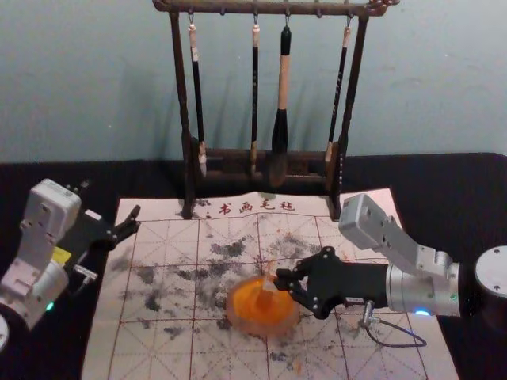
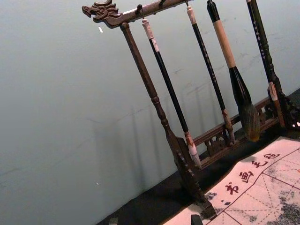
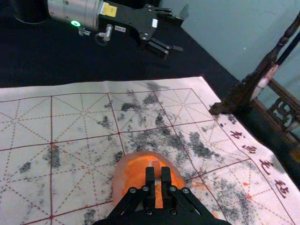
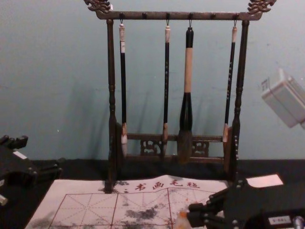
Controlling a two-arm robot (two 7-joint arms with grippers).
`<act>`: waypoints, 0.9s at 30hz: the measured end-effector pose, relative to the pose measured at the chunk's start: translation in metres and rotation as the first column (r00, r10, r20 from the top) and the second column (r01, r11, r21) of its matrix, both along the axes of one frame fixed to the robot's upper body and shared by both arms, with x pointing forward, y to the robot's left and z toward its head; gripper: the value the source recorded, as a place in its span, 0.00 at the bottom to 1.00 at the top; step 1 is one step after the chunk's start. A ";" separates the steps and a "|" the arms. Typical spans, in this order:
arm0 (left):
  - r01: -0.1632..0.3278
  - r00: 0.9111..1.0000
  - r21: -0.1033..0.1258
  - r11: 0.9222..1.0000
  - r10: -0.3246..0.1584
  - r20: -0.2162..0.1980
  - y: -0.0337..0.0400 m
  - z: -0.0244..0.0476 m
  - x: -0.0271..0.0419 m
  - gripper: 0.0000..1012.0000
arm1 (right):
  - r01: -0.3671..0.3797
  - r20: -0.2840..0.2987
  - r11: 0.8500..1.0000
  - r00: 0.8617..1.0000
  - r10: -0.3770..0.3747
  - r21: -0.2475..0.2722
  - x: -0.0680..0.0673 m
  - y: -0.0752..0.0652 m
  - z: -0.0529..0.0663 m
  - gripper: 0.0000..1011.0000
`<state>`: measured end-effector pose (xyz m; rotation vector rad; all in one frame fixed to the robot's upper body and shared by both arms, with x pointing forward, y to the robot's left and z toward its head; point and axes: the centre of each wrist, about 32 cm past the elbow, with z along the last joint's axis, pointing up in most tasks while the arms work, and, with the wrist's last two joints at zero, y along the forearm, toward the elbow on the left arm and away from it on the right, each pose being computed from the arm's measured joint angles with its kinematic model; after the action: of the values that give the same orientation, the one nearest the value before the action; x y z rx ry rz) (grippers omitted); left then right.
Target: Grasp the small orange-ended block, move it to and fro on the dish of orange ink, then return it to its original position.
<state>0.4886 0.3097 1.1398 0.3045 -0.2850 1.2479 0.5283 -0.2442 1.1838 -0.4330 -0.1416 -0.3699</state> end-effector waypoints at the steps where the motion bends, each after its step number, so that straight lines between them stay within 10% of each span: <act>1: 0.000 1.000 0.000 1.000 0.000 0.000 0.0000 0.0000 0.0000 0.99 | 0.002 0.000 1.000 1.000 -0.002 0.000 0.000 0.000 0.000 0.05; 27: 0.000 1.000 0.000 1.000 0.000 0.000 0.0000 0.0000 0.0000 0.99 | 0.020 0.006 1.000 1.000 -0.020 0.020 -0.013 -0.017 0.007 0.05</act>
<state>0.4886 0.3097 1.1398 0.3045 -0.2850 1.2480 0.5152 -0.2616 1.1911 -0.4141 -0.1398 -0.3916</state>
